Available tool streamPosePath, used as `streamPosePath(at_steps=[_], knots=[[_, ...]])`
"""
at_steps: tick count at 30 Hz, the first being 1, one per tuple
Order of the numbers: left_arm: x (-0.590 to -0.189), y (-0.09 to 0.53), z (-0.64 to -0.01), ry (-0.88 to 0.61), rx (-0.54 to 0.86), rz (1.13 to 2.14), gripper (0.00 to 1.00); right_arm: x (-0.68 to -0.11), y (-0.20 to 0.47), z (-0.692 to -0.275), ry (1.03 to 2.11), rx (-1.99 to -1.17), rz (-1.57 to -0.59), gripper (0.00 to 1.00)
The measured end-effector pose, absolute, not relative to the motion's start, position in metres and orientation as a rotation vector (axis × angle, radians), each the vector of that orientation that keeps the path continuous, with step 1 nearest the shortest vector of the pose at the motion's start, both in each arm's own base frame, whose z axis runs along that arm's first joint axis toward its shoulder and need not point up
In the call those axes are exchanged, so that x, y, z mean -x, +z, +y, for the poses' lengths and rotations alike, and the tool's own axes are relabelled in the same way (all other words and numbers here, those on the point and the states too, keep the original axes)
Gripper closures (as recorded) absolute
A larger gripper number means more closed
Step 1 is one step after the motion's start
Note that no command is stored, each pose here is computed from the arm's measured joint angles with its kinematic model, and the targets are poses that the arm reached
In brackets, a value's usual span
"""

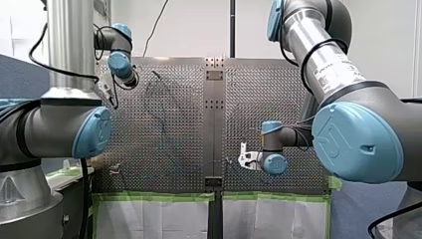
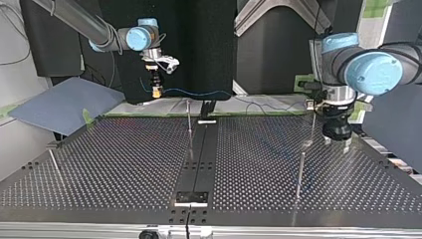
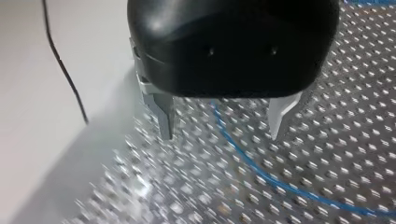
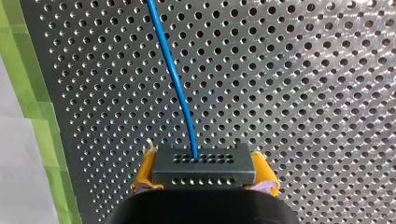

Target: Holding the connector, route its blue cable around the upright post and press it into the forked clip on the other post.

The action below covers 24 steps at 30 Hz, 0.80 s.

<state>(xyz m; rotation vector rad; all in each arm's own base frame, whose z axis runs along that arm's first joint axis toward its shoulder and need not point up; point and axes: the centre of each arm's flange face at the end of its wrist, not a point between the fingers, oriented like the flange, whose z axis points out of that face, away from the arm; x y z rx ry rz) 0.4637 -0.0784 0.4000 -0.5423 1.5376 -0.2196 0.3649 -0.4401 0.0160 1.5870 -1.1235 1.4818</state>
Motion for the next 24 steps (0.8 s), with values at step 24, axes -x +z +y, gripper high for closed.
streamPosePath(at_steps=[24], knots=[[-0.395,0.569,-0.11,-0.307,0.338,1.385,0.0,-0.363,0.018,-0.445,1.494,-1.56,-1.13,1.0]])
